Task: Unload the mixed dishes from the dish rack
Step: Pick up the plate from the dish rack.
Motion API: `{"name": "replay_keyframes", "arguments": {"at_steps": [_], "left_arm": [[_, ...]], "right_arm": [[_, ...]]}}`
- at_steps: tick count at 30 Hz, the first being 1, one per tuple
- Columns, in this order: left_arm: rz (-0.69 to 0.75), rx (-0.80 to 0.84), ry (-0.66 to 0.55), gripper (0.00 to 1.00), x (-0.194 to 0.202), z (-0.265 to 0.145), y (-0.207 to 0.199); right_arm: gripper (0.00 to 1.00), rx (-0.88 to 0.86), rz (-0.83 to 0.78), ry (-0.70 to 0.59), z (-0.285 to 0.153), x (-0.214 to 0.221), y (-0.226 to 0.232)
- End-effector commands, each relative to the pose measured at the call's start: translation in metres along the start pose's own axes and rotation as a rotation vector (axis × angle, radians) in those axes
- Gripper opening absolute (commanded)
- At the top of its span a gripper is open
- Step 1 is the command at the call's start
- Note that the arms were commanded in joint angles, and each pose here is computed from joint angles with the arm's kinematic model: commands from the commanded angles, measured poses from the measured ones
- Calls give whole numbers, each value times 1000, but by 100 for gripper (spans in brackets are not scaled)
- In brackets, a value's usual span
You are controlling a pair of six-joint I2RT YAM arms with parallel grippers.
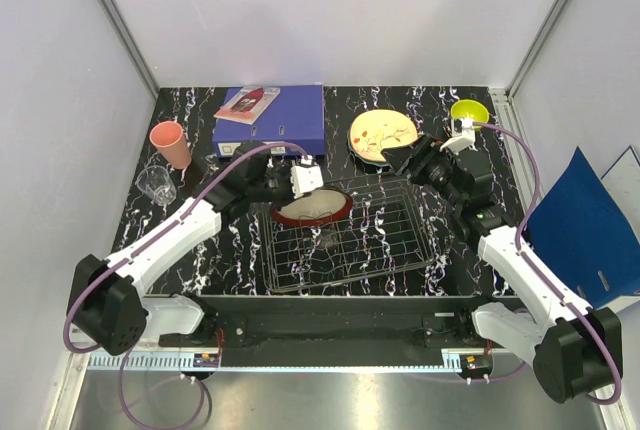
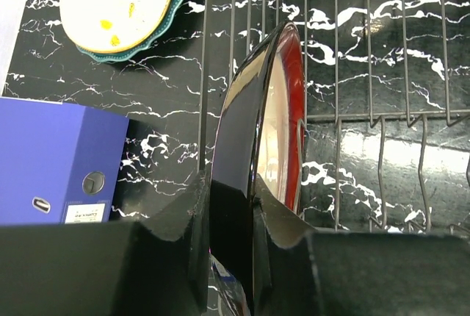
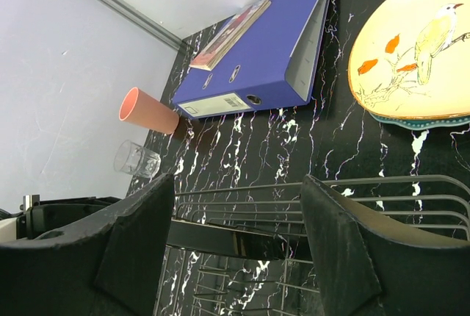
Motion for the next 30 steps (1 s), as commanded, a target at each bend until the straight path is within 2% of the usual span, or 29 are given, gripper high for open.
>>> {"name": "replay_keyframes", "arguments": {"at_steps": [1,7,12,15,16,18,19,20,21,22,23,24,25,27,30], "left_arm": [[150,-141,-132,0,-51,-28,34],[217,-198,-202,0,-86,-54,48],[266,-310,-360,0,-129,-92,55],[221,-436,-488,0,-154,-118,60],[148,-533,-563,0,-166,-133,64],[-5,-650,-626,0,-173,-146,71],[-221,-743,-635,0,-171,-149,79],[-309,-795,-655,0,-184,-163,87],[-441,-793,-647,0,-188,-164,92],[-566,-802,-523,0,-187,-162,106],[-657,-785,-481,0,-185,-158,112],[-810,-749,-481,0,-184,-153,116],[-889,-637,-461,0,-173,-140,122],[-1073,-515,-558,0,-166,-129,123],[-1172,-361,-729,0,-156,-117,125]], "right_arm": [[77,-48,-3,-22,0,-5,7],[77,-57,5,-20,-1,-5,9],[77,-68,5,-32,-3,-10,14],[77,-77,3,-44,-6,-14,20],[77,-82,1,-51,-8,-16,22],[77,-90,-4,-71,-12,-22,29],[77,-92,-1,-80,-13,-25,31],[77,-99,1,-83,-14,-26,34],[77,-108,5,-84,-15,-28,36],[77,-119,19,-76,-15,-28,39],[77,-134,28,-76,-15,-31,44],[76,-143,38,-64,-13,-31,45],[76,-164,59,-46,-13,-31,48],[77,-196,77,-41,-11,-33,53],[77,-251,96,-38,-13,-36,63]]}}
Point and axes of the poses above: each gripper's point midway between its finger pads, its own z axis out along the fingers, its own y axis along the line the jaws close on, x = y × z, the point moved 9 cm from there along -z, back along the fingers, and after that the axes turned 4 degrees about z, right-handed, at the moved point
